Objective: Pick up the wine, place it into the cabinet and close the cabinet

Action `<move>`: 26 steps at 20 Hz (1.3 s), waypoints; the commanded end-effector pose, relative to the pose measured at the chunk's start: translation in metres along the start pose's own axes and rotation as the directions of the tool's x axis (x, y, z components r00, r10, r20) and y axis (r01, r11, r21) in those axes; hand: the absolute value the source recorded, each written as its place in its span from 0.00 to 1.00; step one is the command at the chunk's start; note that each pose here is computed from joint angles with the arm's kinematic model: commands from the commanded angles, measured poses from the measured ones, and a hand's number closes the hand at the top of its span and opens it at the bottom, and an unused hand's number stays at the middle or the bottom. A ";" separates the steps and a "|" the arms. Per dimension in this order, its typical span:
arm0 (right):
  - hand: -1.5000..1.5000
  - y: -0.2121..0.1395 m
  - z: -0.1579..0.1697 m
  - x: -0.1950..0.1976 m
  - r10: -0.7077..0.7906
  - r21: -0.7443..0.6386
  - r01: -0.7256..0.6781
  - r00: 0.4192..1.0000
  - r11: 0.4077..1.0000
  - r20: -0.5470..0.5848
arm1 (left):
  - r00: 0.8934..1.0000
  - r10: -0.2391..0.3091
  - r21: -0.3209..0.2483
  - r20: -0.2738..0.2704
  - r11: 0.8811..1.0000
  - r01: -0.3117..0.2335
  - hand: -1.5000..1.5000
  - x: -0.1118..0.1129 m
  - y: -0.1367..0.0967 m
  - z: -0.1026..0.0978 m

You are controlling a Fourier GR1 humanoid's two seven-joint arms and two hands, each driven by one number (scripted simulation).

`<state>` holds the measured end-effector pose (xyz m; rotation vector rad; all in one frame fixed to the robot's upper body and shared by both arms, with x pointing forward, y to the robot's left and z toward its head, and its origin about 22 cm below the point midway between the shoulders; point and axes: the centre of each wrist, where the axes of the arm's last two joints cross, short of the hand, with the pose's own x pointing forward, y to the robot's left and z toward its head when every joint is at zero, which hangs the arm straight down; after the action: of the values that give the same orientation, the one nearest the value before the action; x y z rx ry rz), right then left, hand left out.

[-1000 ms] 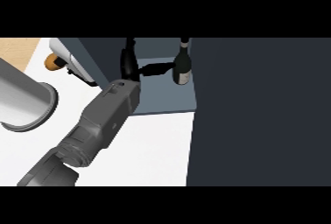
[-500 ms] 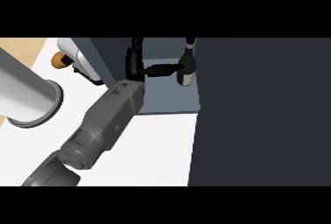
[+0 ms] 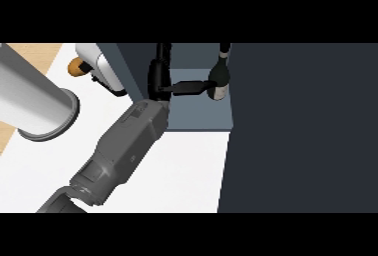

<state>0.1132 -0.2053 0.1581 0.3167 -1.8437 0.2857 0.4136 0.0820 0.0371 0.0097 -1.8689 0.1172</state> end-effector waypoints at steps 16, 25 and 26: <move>0.00 0.002 0.023 0.047 0.003 0.000 -0.003 0.998 1.000 0.070 | 0.985 0.172 -0.083 -0.026 0.981 -0.174 0.00 0.024 0.010 0.110; 0.00 0.004 0.023 0.048 0.013 0.013 -0.014 0.998 1.000 0.065 | 0.979 0.202 -0.095 -0.002 0.975 -0.202 0.00 0.053 0.020 0.184; 0.00 0.003 0.021 0.049 0.030 0.017 -0.030 0.998 0.999 0.050 | 0.976 0.217 -0.068 0.016 0.974 -0.216 0.00 0.047 0.026 0.183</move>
<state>0.1153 -0.2045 0.1625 0.2965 -1.8402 0.3031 0.2485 0.0898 0.0251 -0.2306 -1.8776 0.1684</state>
